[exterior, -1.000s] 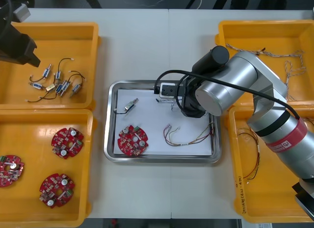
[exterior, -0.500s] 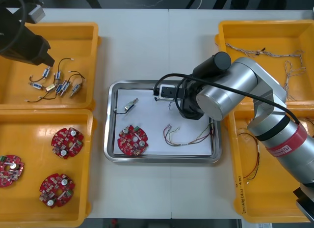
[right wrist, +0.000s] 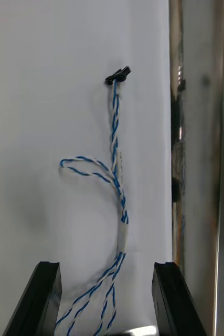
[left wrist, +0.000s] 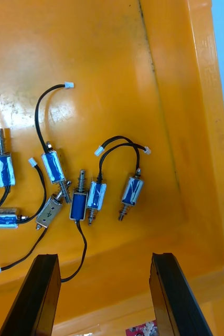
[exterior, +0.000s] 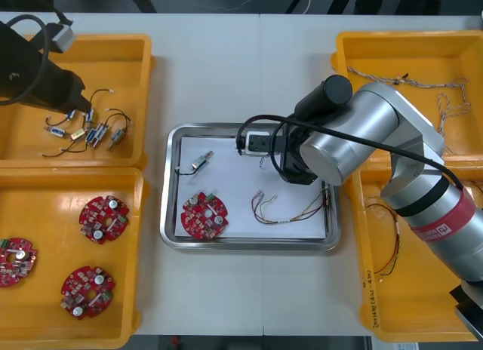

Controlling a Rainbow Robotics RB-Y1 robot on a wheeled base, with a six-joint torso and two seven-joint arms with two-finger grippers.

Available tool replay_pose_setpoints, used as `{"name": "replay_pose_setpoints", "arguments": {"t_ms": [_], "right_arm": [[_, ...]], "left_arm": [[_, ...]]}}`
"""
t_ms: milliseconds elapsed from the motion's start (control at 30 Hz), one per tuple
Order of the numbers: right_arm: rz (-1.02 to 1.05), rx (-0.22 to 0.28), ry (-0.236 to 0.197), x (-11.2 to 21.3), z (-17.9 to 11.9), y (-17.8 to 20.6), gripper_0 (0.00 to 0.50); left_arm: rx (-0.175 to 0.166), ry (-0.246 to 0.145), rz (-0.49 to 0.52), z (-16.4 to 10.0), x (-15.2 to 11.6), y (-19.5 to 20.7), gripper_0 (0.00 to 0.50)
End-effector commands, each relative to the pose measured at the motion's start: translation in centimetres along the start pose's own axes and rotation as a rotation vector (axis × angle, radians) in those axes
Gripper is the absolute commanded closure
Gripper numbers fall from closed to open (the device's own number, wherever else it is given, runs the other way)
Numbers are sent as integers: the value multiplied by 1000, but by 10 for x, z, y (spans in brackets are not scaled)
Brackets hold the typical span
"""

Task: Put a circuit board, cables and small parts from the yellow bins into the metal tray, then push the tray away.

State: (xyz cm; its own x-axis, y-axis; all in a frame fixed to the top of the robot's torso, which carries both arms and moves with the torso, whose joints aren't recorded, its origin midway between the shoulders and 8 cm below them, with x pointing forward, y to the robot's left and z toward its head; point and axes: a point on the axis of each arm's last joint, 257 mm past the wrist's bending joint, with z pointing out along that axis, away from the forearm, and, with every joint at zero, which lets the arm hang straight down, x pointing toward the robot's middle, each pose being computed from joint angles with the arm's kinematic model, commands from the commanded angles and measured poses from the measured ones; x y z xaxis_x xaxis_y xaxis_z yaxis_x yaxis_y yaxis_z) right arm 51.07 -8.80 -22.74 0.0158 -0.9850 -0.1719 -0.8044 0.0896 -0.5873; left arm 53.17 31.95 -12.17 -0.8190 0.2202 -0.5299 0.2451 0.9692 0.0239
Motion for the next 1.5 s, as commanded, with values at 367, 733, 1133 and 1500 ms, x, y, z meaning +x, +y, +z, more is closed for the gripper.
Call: {"name": "replay_pose_setpoints", "arguments": {"t_ms": [367,733,1133,1500], "right_arm": [[27,-81,32,-19,-88,-20,0],[108,14,-21,-3,-147,-56,0],[415,-44,-86,32,-186,-65,0],[788,-11,-17,97,-201,-62,0]], "left_arm": [[11,-31,173,25,1,-28,0],[26,-29,188,43,4,-42,0],[54,-45,157,69,9,-49,0],[48,-47,166,88,23,-46,0]]}}
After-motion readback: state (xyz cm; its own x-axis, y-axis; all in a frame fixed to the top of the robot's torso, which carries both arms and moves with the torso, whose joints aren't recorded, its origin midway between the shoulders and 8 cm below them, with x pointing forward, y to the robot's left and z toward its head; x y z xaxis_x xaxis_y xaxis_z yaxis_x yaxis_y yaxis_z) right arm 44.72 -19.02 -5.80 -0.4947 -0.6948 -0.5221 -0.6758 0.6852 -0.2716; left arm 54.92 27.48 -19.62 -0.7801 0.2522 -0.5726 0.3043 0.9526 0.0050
